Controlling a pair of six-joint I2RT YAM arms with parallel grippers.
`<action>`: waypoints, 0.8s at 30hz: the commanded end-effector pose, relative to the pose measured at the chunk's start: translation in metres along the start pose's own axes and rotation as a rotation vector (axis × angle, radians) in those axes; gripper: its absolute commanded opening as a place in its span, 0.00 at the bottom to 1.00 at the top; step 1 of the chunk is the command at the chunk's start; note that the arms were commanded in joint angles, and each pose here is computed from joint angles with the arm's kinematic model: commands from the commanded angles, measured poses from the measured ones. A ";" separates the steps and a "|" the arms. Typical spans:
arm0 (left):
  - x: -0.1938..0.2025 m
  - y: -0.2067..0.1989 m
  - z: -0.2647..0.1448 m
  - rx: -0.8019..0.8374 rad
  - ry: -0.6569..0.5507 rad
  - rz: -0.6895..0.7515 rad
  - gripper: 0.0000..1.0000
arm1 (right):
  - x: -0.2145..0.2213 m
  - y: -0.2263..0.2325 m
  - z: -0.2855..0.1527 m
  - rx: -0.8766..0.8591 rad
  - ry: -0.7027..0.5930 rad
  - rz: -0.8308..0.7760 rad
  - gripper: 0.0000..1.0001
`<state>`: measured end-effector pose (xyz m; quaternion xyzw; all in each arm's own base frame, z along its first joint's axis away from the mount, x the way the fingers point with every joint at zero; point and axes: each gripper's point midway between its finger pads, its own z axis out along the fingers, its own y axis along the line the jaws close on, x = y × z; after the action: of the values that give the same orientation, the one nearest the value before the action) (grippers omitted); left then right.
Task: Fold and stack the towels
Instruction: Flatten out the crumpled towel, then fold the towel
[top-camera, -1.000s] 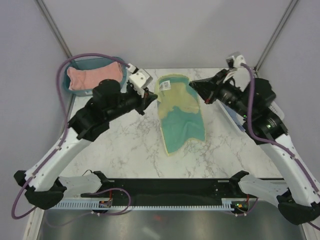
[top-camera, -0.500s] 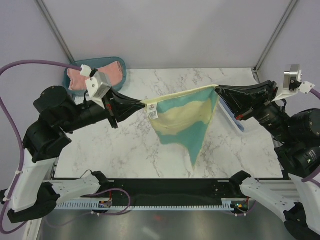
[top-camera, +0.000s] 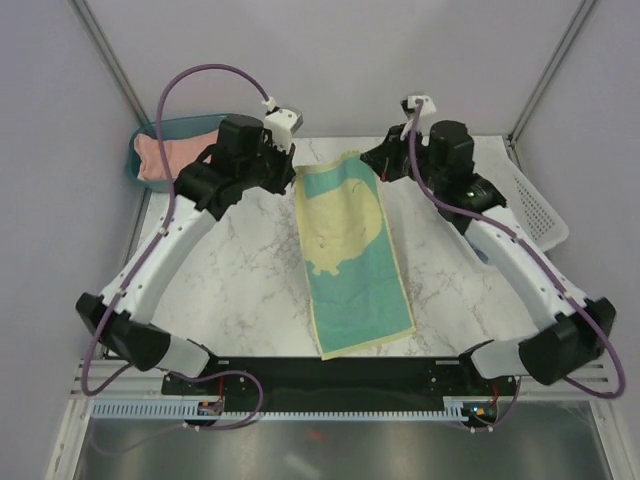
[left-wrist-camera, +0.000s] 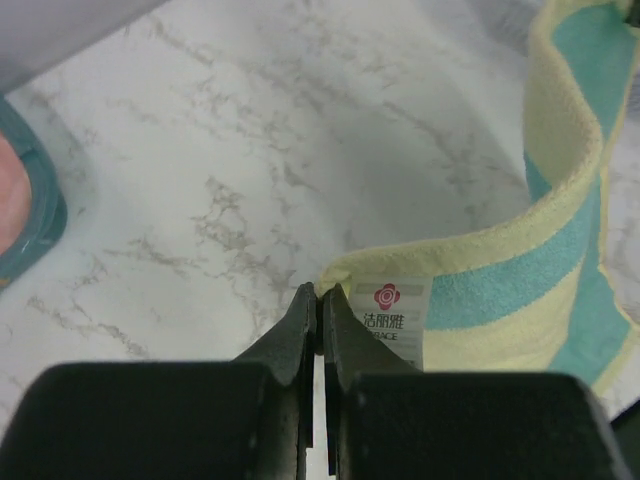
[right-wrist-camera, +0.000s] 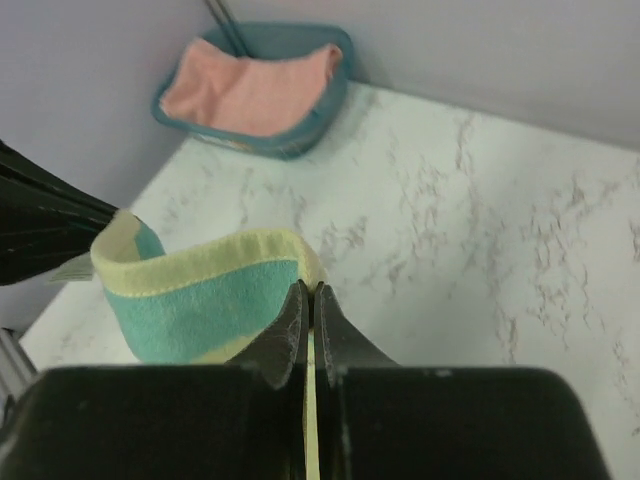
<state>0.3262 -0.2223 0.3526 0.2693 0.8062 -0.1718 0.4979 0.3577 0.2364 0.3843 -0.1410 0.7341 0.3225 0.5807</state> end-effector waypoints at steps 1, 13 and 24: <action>0.015 0.056 0.047 -0.108 0.030 -0.006 0.02 | 0.016 -0.045 0.036 -0.007 0.000 0.024 0.00; 0.035 0.128 0.219 -0.032 0.088 0.134 0.02 | 0.081 -0.175 0.153 0.041 0.122 -0.072 0.00; 0.068 0.106 0.193 0.068 0.134 0.166 0.02 | 0.116 -0.191 0.120 0.047 0.247 -0.170 0.00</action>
<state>0.5204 -0.2240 0.1702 0.3294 0.8389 -0.1267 0.4144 0.5480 0.1862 0.1828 -0.1808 0.8093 0.2460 0.5018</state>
